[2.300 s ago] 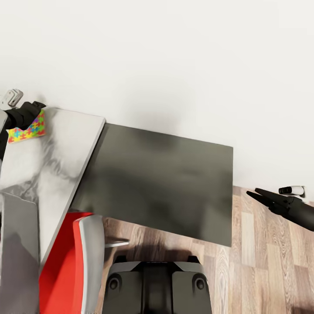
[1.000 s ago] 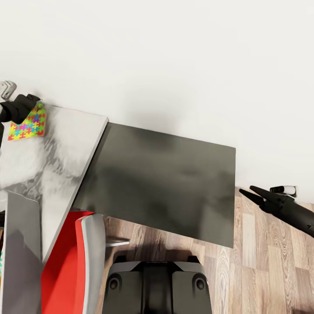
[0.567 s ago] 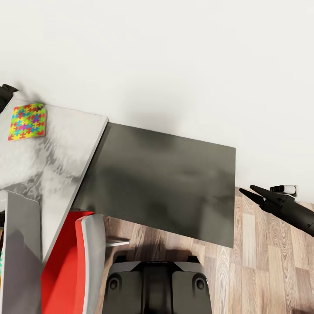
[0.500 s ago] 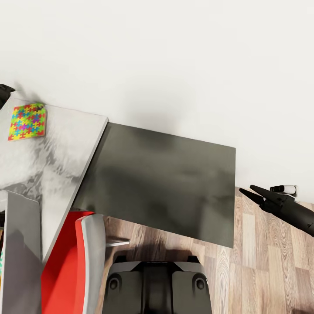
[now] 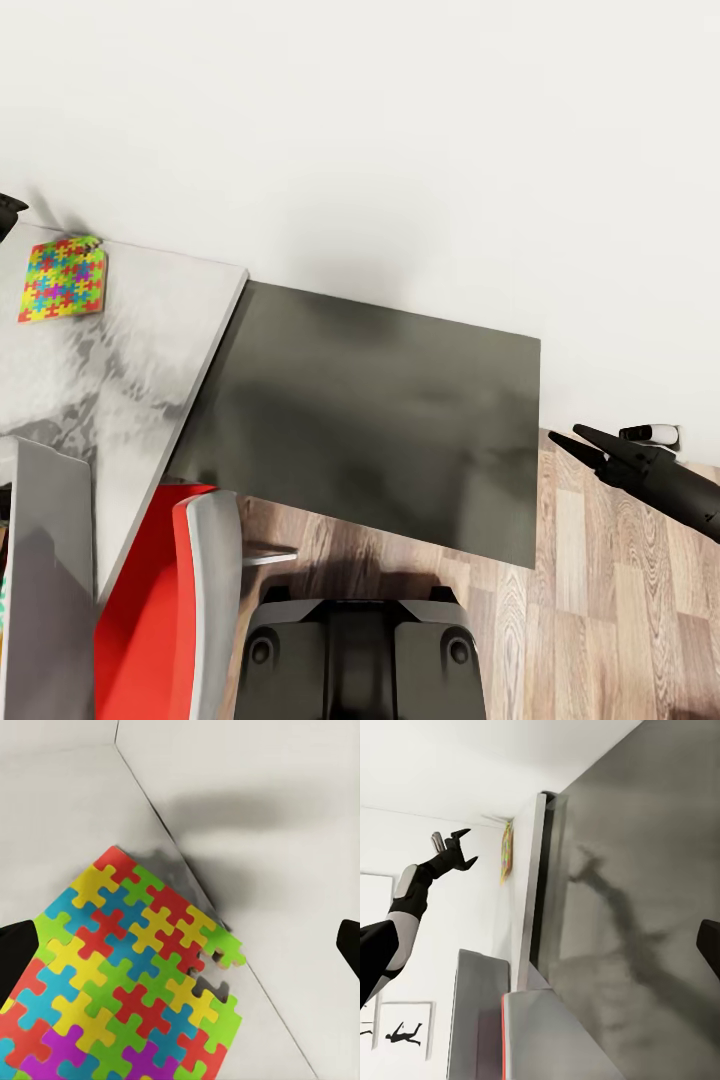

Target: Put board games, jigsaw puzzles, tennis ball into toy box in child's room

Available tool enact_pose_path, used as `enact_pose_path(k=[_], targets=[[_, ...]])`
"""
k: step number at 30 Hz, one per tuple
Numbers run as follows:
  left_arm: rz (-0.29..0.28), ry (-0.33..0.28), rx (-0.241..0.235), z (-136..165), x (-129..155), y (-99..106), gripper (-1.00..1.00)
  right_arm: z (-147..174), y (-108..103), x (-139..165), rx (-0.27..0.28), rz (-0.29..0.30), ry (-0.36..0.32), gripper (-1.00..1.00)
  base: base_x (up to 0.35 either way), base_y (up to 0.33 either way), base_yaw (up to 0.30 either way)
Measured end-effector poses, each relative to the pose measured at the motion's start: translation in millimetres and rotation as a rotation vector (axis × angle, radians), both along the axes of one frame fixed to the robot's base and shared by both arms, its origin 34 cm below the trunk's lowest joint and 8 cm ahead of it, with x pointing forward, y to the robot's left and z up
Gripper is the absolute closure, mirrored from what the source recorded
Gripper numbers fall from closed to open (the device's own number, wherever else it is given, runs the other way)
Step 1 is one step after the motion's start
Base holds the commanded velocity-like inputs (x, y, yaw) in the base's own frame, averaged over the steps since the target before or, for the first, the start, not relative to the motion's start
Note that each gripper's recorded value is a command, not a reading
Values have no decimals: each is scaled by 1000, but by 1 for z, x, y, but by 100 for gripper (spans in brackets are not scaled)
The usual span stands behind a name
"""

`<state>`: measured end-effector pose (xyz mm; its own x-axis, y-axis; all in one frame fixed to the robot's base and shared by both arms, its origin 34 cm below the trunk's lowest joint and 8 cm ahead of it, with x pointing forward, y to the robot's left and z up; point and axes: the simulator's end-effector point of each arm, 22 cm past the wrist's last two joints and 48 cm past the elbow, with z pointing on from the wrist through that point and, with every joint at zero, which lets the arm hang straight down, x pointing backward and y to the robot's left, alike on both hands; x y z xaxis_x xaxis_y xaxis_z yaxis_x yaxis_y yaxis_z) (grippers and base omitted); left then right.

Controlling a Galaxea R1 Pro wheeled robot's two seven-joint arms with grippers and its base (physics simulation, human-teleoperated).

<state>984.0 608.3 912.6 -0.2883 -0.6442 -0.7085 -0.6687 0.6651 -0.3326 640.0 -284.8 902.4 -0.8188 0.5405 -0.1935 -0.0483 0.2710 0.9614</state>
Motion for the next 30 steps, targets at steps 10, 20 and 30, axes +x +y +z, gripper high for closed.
enact_pose_path(k=[10, 20, 30], targets=[[0, 0, 0, 0, 0, 0, -100, 0, 0, 0, 0, 0, 0, -100, 0, 0, 0], [-2, -3, -8, 0, 1, 0, -100, -3, -3, -3, -11, -4, 14, -100, 0, 0, 0], [5, 20, -31, -13, -4, 0, -100, -10, -8, -13, -26, -12, 43, -100, 0, 0, 94]])
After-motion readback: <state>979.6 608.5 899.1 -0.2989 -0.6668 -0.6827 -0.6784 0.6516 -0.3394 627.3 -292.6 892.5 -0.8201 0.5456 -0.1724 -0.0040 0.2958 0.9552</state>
